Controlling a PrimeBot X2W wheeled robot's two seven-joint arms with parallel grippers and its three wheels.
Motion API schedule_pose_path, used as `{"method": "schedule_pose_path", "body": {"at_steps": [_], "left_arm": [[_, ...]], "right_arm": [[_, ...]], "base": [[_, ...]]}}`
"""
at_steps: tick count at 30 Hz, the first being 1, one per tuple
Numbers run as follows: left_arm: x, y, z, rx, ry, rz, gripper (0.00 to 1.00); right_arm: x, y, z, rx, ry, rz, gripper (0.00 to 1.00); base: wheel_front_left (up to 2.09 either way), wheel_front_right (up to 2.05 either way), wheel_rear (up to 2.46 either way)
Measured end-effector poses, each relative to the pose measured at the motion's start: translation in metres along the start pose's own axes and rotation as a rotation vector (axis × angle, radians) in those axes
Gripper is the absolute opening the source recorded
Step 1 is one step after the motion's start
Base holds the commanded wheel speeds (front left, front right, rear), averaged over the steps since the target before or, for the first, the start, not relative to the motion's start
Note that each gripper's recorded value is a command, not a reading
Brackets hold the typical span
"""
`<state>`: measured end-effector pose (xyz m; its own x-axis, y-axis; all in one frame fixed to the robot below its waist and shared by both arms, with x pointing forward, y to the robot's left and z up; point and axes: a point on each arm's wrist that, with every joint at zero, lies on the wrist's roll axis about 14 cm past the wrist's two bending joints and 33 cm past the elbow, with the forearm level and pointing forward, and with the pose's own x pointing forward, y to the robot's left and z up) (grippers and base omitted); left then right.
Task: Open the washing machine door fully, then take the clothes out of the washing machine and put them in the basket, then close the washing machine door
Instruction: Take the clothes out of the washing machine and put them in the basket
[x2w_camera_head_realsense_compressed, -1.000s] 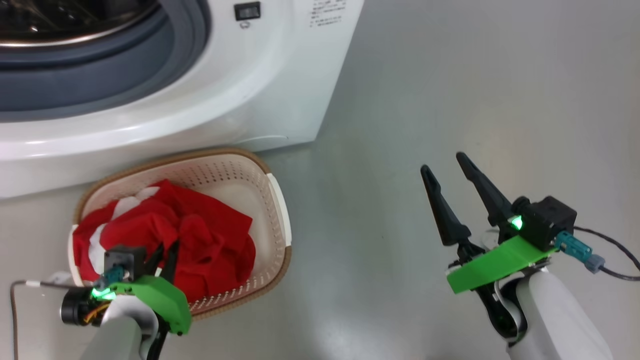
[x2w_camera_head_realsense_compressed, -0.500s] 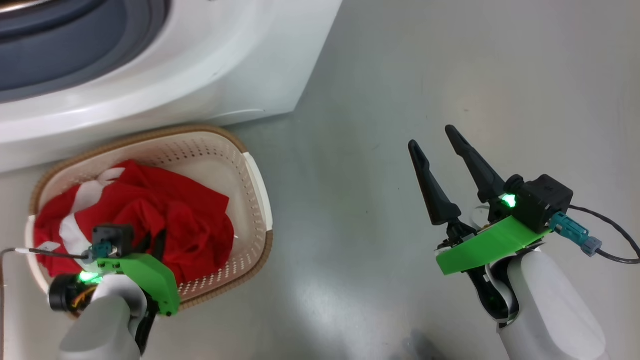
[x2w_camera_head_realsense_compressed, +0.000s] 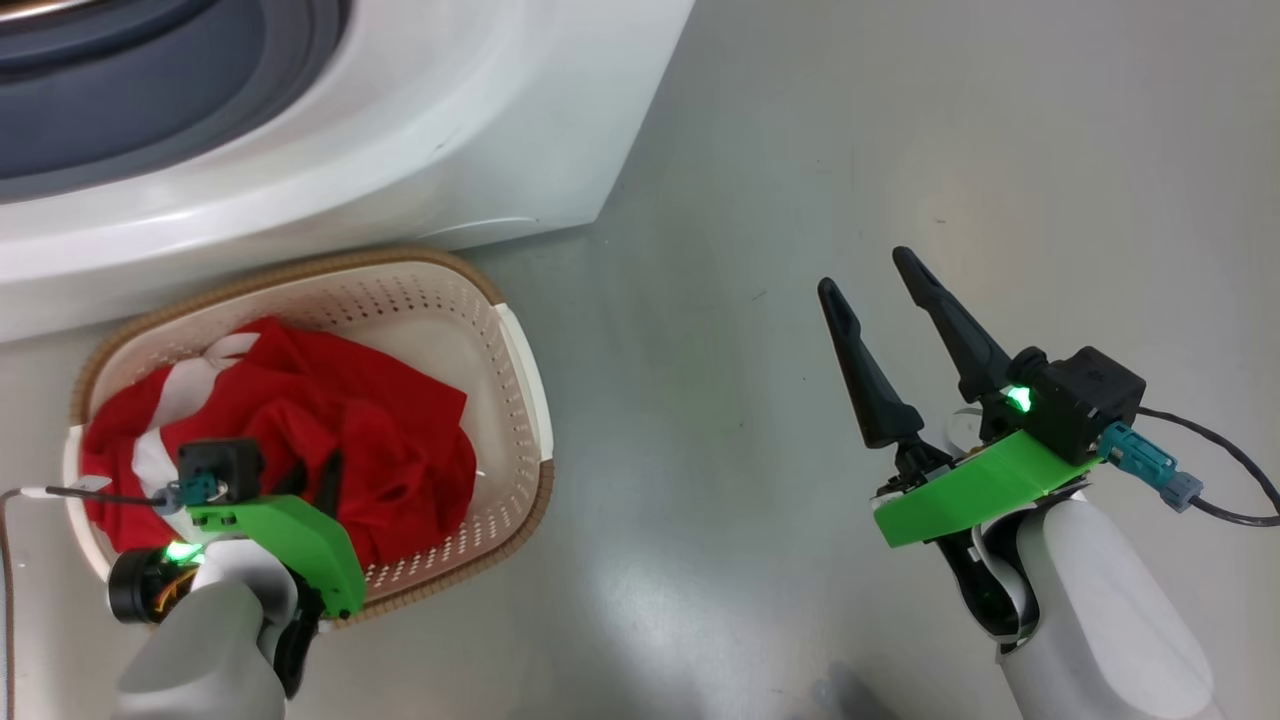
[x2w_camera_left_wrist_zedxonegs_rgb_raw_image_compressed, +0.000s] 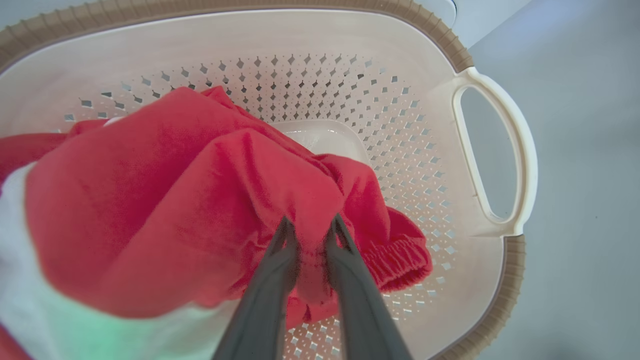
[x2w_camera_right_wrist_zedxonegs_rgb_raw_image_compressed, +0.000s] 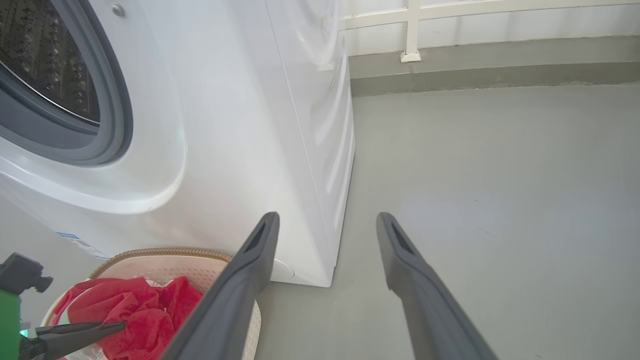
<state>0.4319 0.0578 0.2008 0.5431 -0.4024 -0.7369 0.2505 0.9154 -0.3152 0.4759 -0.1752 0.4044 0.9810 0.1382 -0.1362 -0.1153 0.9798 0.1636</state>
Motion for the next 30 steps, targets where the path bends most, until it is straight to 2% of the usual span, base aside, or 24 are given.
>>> {"method": "schedule_pose_path", "body": {"at_steps": [16,30], "left_arm": [[-0.034,0.003,0.037,-0.039,-0.141,0.001,1.00],[-0.088,0.029,0.106,-0.040,-0.409,0.071,1.00]], "right_arm": [[-0.005,0.008,0.025,-0.001,-0.058,0.019,1.00],[-0.023,0.014,0.040,-0.010,-0.079,0.038,1.00]], "base": [[0.00,0.00,0.00],[0.00,0.00,0.00]]}}
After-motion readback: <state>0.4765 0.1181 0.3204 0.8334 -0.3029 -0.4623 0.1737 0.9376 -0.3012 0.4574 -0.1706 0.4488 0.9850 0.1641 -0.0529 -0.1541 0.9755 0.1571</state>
